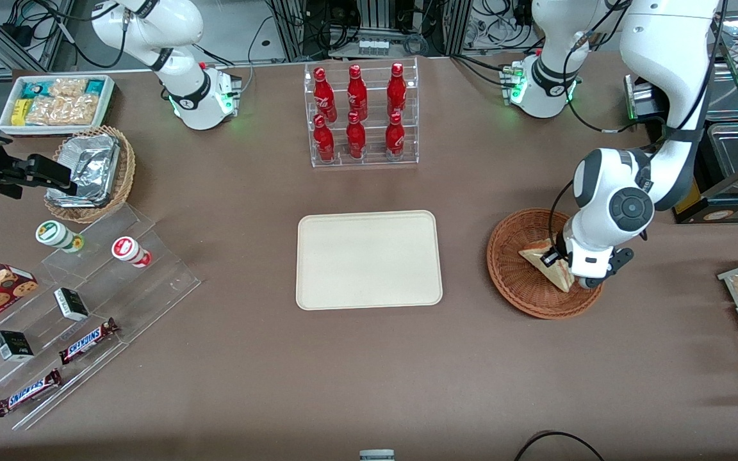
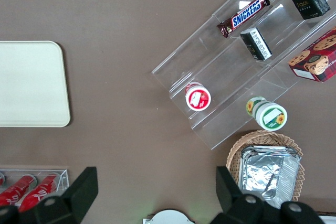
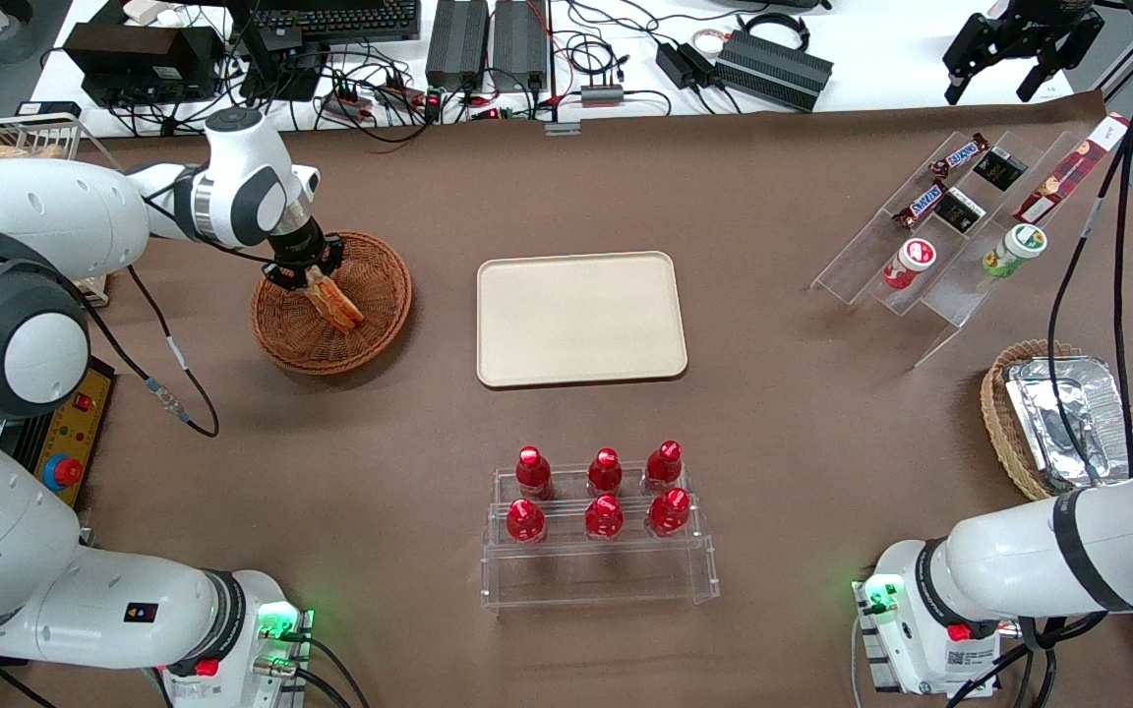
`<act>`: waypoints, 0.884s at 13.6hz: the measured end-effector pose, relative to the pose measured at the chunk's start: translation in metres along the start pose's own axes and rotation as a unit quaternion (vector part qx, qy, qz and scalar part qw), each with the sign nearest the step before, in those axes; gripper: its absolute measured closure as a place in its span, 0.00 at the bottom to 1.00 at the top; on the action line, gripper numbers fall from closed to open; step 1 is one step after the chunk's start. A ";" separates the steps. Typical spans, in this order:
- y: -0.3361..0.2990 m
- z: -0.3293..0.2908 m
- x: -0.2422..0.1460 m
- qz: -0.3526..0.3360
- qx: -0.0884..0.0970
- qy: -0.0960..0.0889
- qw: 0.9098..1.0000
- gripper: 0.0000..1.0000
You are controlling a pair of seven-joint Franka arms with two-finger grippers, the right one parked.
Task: Place sandwich from basket to tray
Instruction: 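Close the left gripper on the wrapped sandwich and lift it, then carry the held sandwich from the basket over the cream tray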
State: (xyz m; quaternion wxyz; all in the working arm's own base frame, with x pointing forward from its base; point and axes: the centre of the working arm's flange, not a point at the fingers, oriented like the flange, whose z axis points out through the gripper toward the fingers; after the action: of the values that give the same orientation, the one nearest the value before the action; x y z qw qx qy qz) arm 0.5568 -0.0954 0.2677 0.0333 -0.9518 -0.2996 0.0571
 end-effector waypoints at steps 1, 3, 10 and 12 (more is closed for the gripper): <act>0.004 -0.009 0.000 0.002 0.007 -0.007 1.000 0.71; 0.016 -0.040 0.000 0.011 0.017 -0.015 1.000 0.74; 0.127 -0.155 -0.074 0.121 0.004 0.026 0.992 0.85; 0.171 -0.158 -0.107 0.151 -0.002 0.027 0.988 0.85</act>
State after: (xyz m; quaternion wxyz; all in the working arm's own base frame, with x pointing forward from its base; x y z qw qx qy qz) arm 0.5876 -0.3015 0.4174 0.0307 -0.9873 -0.1518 0.0348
